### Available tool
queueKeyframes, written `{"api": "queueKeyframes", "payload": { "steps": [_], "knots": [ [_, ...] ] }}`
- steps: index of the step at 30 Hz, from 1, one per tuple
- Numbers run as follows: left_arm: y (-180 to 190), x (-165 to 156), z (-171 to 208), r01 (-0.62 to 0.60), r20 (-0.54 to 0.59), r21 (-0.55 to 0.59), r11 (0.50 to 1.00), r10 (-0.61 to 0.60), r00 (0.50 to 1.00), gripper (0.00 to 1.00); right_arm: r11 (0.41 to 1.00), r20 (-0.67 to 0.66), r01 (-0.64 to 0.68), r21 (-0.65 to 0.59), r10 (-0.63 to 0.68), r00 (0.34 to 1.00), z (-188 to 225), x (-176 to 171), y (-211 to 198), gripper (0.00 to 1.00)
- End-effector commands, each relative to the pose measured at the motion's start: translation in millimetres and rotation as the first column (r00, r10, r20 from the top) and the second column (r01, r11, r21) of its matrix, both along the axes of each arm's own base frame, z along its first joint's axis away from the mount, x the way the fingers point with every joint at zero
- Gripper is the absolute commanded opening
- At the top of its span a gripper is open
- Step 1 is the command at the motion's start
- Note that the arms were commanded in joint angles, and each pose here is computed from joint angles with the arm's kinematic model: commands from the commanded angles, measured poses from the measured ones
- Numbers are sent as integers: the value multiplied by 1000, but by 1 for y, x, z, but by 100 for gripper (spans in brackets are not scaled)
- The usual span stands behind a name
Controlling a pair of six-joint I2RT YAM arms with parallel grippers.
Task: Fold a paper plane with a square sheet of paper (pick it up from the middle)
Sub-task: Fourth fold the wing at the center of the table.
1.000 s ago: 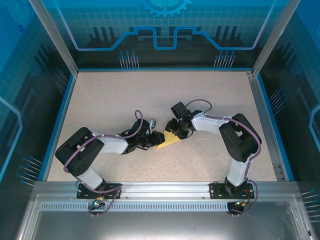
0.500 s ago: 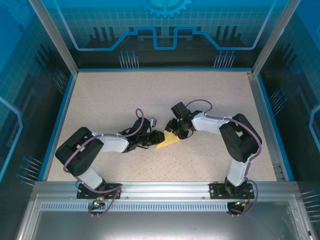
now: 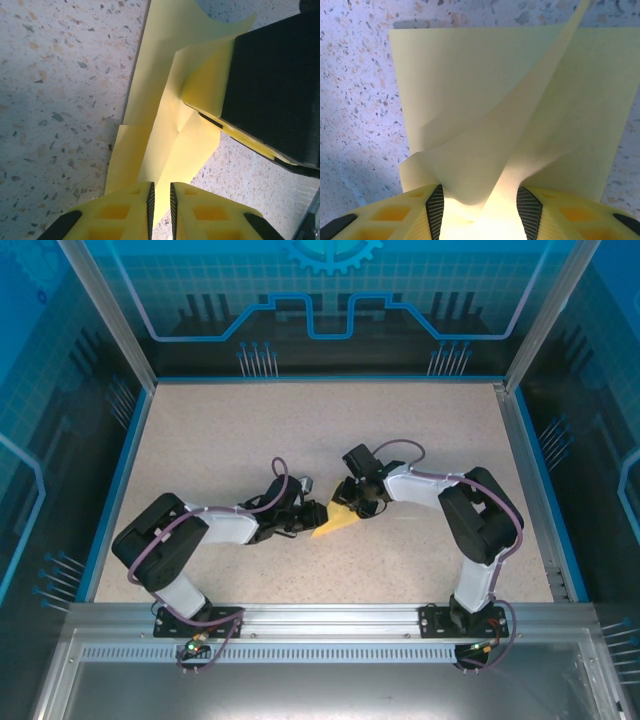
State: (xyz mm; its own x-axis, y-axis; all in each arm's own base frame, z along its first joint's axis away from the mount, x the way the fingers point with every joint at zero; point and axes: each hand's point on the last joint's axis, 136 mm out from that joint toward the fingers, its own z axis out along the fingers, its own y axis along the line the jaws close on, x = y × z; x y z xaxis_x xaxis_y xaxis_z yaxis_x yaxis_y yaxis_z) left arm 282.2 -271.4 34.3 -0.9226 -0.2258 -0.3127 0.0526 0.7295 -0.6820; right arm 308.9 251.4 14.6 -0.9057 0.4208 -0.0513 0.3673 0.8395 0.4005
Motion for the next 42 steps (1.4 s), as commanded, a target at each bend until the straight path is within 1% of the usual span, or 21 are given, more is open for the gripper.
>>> {"api": "queueKeyframes", "payload": {
  "steps": [1,7,21,29,42],
  "knots": [
    [4,4,-8,-8,-12,40,999,8,1000,19,982,-222,14,-186,-56,973,-51,-48,-44,48],
    [6,3,-14,-13,-31,56,998,14,999,18,979,-246,4,-204,-55,968,-55,-51,-45,48],
    [5,3,-15,-8,-33,58,998,10,999,18,973,-288,-13,-229,-55,956,-62,-54,-46,47],
    [8,3,-17,-16,-37,69,997,18,999,17,969,-296,-42,-243,-33,955,-64,-55,-47,50],
    [9,1,-17,-16,-37,74,997,19,999,17,950,-331,-91,-300,-14,944,-72,-58,-49,51]
  ]
}}
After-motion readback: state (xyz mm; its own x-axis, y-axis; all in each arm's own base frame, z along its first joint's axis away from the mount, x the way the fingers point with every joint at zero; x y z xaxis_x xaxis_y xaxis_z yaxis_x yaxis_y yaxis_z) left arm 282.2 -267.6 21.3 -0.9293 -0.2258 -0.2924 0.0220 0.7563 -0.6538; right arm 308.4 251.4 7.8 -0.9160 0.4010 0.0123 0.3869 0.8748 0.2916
